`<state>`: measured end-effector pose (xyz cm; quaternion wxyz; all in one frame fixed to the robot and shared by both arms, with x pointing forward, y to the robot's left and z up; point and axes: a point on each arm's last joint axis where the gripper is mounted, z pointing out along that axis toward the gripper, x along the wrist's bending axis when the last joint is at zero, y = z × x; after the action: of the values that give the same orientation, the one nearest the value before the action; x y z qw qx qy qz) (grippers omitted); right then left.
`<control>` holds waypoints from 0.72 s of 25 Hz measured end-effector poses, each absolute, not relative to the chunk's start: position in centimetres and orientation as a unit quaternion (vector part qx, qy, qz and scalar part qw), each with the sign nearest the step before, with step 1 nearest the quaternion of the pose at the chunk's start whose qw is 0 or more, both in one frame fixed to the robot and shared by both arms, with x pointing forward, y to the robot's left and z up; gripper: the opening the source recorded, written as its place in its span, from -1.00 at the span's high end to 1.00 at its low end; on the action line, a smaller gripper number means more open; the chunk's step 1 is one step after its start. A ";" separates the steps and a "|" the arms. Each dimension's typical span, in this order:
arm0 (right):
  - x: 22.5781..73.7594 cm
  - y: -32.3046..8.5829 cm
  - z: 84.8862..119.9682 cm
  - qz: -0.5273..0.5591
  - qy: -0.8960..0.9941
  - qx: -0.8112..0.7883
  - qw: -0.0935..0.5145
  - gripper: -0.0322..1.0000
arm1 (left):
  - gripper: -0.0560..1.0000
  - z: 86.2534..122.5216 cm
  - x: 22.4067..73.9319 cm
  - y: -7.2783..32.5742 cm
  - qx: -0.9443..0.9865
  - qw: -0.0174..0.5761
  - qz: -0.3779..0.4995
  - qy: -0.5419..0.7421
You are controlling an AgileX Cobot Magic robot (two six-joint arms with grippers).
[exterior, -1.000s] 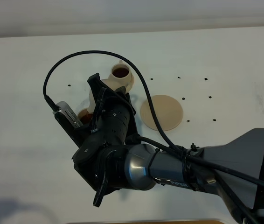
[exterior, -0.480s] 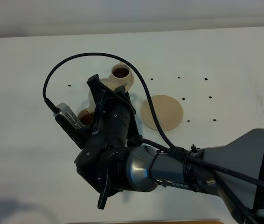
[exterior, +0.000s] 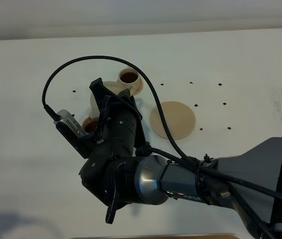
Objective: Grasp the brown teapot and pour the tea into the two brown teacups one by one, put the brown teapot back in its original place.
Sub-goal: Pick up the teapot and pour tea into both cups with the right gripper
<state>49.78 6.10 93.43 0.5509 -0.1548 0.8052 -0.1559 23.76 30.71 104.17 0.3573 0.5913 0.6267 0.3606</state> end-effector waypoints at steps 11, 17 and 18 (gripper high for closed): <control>49.8 6.2 93.5 -0.154 0.801 -0.161 0.556 0.71 | 0.30 104.2 23.8 30.7 0.591 0.357 0.361 0.627; 49.8 6.1 93.3 -0.165 0.797 -0.176 0.553 0.71 | 0.30 104.2 23.8 30.7 0.591 0.357 0.361 0.627; 49.7 6.0 93.1 -0.168 0.797 -0.179 0.551 0.71 | 0.30 104.2 23.8 30.7 0.591 0.357 0.361 0.627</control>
<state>49.71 5.97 93.13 0.5512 -0.1793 0.7975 -0.1675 23.76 30.71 104.17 0.3573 0.5913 0.6267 0.3606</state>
